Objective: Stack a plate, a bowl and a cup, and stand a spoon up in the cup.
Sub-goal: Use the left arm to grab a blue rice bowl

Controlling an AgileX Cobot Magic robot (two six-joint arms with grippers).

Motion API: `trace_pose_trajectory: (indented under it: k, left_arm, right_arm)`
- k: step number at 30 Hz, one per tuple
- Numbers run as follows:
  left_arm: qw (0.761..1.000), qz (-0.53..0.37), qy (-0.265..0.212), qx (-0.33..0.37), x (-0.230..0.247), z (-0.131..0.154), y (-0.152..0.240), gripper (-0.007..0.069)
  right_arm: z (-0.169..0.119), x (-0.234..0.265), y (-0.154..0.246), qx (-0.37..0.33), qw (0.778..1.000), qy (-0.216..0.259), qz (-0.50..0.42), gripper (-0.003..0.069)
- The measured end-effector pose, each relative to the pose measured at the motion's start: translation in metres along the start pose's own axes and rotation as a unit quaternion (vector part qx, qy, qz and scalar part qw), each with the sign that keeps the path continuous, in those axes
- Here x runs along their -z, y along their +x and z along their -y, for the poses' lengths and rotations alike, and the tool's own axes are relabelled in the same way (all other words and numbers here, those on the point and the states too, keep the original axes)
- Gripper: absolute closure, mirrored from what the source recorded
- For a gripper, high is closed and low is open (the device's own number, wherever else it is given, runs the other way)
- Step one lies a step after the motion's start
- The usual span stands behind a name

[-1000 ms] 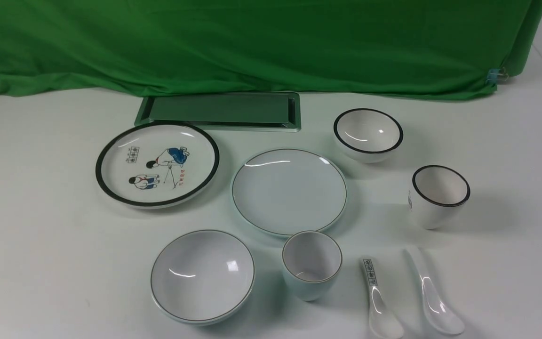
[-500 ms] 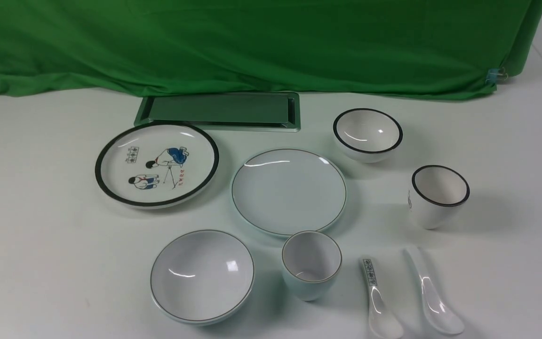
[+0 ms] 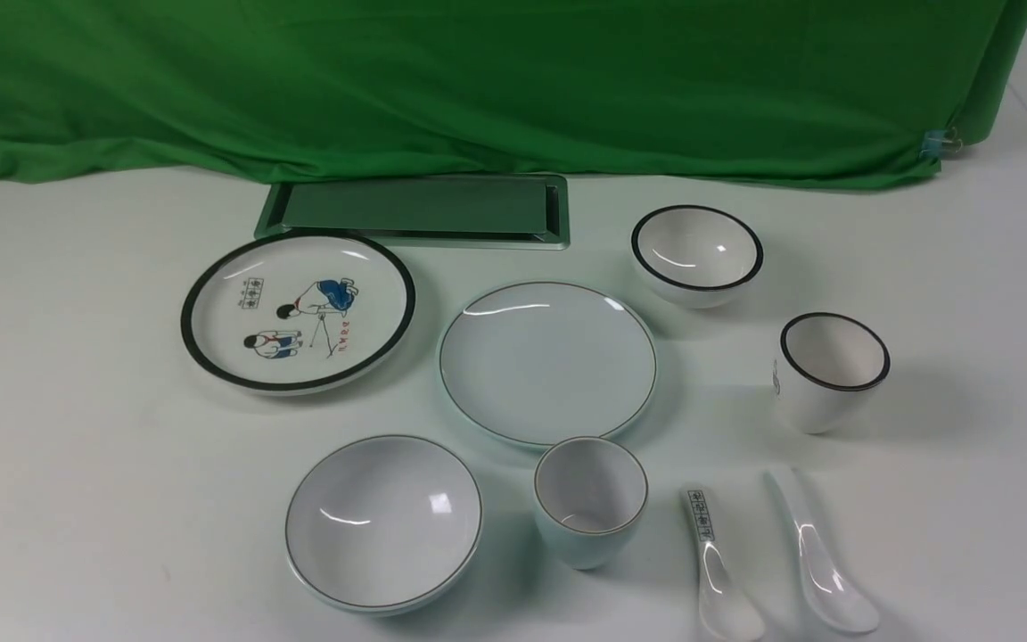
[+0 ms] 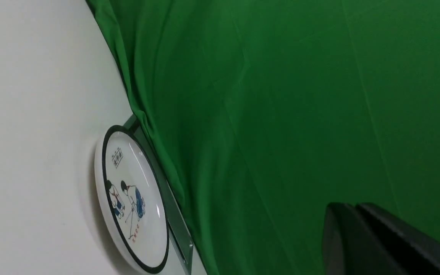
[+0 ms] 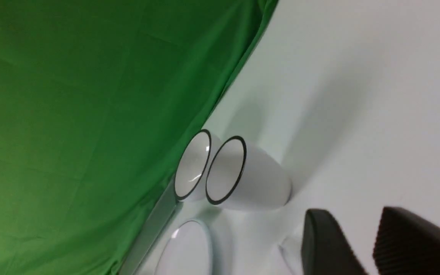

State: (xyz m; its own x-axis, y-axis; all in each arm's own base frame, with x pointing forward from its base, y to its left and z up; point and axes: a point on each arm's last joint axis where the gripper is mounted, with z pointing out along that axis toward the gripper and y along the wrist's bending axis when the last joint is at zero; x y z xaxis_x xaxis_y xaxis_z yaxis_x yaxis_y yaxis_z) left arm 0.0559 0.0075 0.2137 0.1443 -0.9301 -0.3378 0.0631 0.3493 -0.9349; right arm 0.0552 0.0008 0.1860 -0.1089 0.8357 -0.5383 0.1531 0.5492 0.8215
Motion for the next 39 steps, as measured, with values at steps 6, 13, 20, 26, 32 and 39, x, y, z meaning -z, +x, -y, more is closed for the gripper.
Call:
trace_pose_trajectory:
  k: [6,13,20,26,32,39]
  left_arm:
    - [0.984,-0.009,0.047,-0.174,0.006,0.044,-0.01,0.0654]
    - [0.92,-0.113,-0.036,-0.373,-0.012,0.097,-0.024,0.0654]
    - [0.763,-0.336,-0.126,-0.538,-0.074,0.123,-0.025,0.0654]
    - [0.666,-0.495,-0.096,-0.55,-0.117,0.128,0.013,0.0654]
    - [0.582,-0.597,-0.097,-0.543,-0.14,0.102,0.068,0.0626]
    - [0.564,-0.627,-0.149,-0.516,-0.177,0.055,0.111,0.0444]
  right_arm:
    - [-0.009,0.001,-0.007,0.129,0.99,-0.043,0.04,0.0452]
    - [-0.035,-0.004,-0.024,0.273,0.961,-0.026,0.034,0.0634]
    - [-0.091,-0.031,-0.06,0.476,0.876,0.036,-0.072,0.0649]
    - [-0.13,-0.066,-0.062,0.541,0.797,0.043,-0.265,0.0649]
    - [-0.147,-0.085,-0.027,0.587,0.695,-0.001,-0.415,0.0649]
    - [-0.148,-0.097,0.001,0.608,0.631,-0.021,-0.482,0.0649]
